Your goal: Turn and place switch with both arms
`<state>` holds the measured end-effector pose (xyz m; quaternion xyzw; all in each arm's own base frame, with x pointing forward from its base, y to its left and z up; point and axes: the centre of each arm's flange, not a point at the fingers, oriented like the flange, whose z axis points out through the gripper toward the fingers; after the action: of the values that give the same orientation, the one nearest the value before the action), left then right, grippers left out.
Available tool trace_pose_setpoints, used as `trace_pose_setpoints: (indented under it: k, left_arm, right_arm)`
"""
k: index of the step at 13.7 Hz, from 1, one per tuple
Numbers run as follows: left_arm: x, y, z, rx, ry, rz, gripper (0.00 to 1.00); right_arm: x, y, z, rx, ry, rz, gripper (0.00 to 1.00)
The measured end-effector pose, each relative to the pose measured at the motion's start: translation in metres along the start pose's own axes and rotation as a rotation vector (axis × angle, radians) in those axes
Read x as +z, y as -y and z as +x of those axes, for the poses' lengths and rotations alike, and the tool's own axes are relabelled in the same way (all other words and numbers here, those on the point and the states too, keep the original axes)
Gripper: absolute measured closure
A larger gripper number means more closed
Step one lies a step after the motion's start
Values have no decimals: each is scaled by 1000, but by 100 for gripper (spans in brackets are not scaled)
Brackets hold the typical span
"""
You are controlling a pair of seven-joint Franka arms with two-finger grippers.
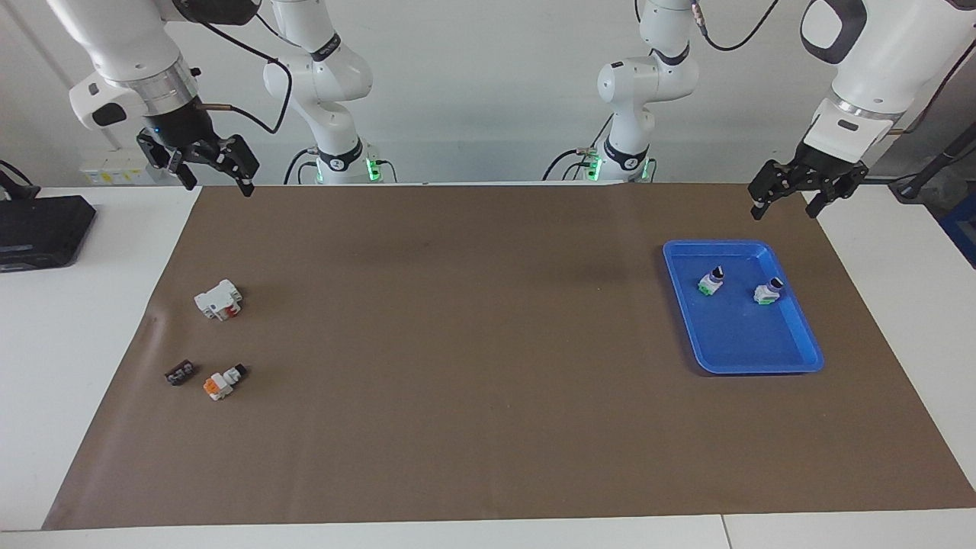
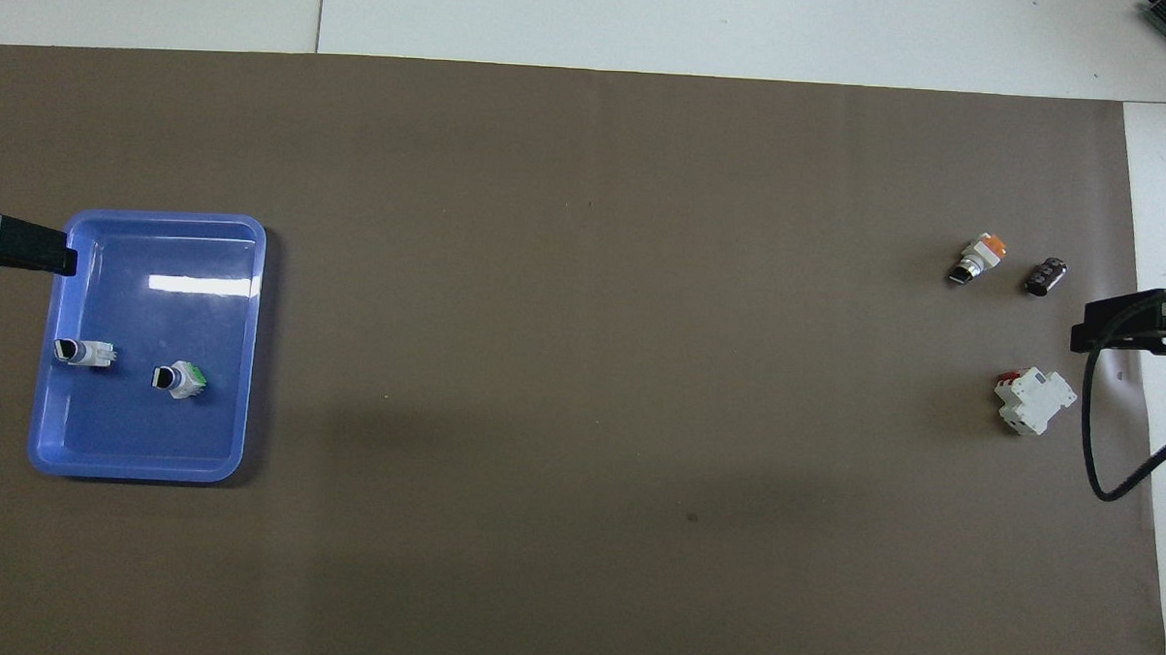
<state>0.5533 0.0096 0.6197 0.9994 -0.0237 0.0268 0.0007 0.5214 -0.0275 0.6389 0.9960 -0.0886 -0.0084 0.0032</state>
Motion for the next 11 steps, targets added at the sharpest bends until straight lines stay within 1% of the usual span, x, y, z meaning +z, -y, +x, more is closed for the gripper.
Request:
trace_pose_setpoints:
  k: [7,8,11]
  left_arm:
    - [0,0,0,0,0,0,0]
    - [0,0,0,0,0,0,0]
    - [0,0,0,-1,0,0,0]
  right_arm:
    - [-1,-3,-1,4,-3,0,0]
    - [-2,-5,1,8,-12,1,0]
    - [3,-21,12,1,-80,7,0]
